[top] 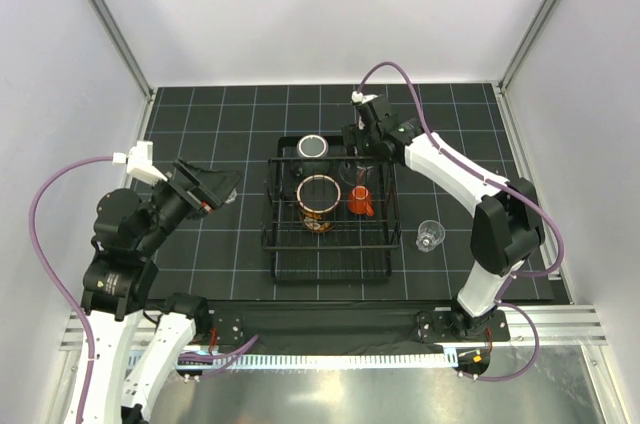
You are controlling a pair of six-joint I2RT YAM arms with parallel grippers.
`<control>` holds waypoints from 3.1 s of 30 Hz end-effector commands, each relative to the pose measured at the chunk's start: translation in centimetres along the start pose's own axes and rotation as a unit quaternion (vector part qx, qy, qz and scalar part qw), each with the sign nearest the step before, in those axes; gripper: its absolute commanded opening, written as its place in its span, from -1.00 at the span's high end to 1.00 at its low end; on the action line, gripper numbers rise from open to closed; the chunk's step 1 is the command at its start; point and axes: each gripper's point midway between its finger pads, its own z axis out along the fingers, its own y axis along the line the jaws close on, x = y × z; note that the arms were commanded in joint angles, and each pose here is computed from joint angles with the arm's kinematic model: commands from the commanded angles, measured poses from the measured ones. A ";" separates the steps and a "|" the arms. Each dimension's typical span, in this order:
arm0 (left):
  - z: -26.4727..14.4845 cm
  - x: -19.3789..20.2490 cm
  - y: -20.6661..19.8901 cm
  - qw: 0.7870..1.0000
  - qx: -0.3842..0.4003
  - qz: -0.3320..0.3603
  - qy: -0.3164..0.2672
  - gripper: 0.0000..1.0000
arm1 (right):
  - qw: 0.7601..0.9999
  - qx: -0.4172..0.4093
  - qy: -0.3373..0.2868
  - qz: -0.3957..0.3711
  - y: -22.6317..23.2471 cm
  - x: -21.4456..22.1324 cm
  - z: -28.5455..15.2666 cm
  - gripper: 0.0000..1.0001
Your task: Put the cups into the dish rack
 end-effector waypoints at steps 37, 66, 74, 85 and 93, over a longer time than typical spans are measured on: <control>0.6 0.9 0.8 1.000 -0.008 -0.008 0.018 -0.83 | 0.995 0.073 -0.009 -0.060 -2.2 -2.1 1.4 0.92; -0.2 -0.2 10.9 0.957 -0.289 0.022 0.006 -0.71 | 0.999 0.014 0.009 -0.049 -0.5 -2.5 1.9 -0.27; 0.8 1.2 12.7 0.949 -0.314 0.015 0.037 -0.73 | 0.999 0.015 -0.008 -0.050 -0.5 -3.9 0.1 -0.50; 1.4 2.5 14.1 0.939 -0.339 -0.011 0.061 -0.74 | 0.999 0.014 -0.002 -0.051 -0.4 -4.0 -0.5 -0.64; 1.9 3.0 15.7 0.924 -0.374 -0.011 0.075 -0.75 | 0.998 0.035 -0.053 -0.023 -1.4 -5.9 -6.0 -0.64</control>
